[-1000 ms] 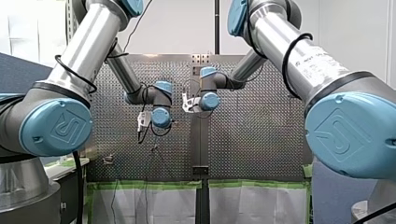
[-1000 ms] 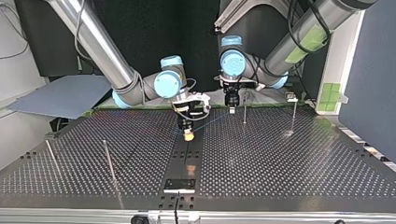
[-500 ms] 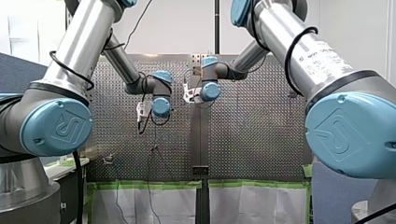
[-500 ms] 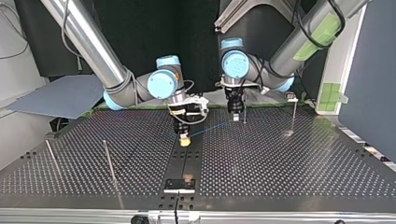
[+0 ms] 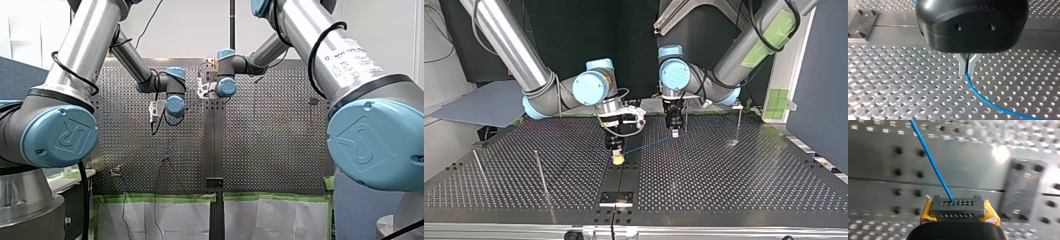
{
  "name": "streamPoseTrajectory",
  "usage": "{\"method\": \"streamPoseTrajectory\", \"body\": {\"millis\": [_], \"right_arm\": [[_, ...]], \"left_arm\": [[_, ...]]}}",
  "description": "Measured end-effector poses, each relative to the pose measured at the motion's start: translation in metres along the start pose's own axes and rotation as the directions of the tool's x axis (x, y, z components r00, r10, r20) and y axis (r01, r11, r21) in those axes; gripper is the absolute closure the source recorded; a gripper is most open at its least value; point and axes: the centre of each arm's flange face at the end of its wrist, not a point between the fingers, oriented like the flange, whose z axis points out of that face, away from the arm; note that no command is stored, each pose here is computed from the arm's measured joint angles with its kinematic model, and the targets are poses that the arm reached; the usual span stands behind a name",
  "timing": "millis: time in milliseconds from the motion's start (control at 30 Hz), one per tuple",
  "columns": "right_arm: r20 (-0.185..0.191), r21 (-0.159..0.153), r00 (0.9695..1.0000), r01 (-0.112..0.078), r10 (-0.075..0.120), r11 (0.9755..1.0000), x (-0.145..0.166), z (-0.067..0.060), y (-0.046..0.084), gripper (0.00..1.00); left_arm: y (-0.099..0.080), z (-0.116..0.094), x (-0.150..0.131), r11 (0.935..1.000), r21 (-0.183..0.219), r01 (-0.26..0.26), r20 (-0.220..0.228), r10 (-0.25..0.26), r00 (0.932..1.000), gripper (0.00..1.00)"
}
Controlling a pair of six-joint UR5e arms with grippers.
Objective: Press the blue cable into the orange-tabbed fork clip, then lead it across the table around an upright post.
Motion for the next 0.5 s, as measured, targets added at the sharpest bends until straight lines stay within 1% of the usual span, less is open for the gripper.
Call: {"method": "streamPoseTrajectory", "body": {"millis": [100, 267, 500], "right_arm": [[-0.021, -0.003, 0.9998, -0.004, 0.004, 1.0, 0.016, -0.003, 0.003, 1.0], [-0.044, -0.014, 0.999, -0.011, 0.01, 0.9998, 0.035, -0.006, 0.009, 1.0], [-0.046, -0.038, 0.9988, -0.016, 0.015, 0.9991, 0.043, -0.006, 0.02, 1.0]], "left_arm": [[-0.001, 0.001, -0.01, 1.0, 0.0, 0.001, 0.006, -0.001, 1.0, 1.0], [-0.001, 0.0, -0.031, 0.9998, 0.002, 0.019, 0.033, -0.019, 0.9993, 1.0], [-0.007, 0.006, -0.058, 0.9997, 0.005, 0.025, 0.043, -0.025, 0.9987, 1.0]]}}
